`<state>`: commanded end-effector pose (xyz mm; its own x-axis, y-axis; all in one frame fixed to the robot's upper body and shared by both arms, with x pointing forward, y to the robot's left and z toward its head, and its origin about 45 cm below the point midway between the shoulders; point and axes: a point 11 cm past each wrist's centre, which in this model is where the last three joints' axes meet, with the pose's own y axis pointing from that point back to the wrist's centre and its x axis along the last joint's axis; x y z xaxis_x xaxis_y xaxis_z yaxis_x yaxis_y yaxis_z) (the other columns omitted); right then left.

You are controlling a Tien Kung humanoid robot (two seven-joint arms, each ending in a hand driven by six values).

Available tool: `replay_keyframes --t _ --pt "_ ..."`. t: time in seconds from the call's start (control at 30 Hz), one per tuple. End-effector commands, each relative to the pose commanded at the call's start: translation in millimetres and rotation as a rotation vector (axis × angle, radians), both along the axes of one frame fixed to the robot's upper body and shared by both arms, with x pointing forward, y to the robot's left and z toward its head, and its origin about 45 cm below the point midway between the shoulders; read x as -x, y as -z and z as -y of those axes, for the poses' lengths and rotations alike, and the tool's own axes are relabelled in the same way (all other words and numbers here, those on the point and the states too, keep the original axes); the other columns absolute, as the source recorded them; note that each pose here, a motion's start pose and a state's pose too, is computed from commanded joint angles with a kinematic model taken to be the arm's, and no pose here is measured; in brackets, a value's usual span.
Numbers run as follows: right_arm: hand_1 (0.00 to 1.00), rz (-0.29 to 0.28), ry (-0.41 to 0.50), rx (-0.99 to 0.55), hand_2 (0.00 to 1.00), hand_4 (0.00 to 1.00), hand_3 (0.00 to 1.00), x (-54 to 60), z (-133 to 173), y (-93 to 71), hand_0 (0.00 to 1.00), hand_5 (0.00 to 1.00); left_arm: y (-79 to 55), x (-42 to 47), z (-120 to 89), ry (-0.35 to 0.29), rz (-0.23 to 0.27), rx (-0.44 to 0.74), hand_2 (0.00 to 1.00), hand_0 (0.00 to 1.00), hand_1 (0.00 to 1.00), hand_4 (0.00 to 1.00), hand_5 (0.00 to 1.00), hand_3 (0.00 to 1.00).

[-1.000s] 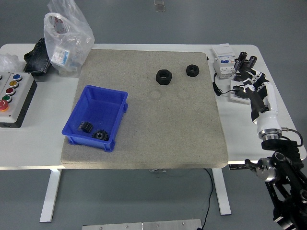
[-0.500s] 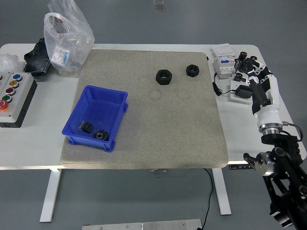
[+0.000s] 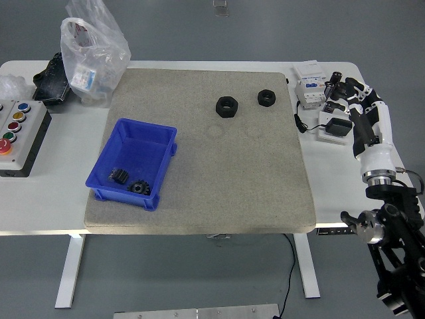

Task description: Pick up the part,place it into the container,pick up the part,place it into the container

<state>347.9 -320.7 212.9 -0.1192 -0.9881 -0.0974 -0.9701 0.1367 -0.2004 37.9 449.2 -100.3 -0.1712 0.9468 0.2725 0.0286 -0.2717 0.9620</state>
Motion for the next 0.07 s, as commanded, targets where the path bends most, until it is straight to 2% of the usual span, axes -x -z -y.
replay_keyframes --t 0.07 --pt "0.662 -0.001 -0.001 0.002 0.703 0.778 0.665 0.1 0.1 0.3 0.579 0.515 -0.2 0.2 -0.6 0.001 -0.001 -0.001 0.562 0.659 0.555 0.613 0.241 0.695"
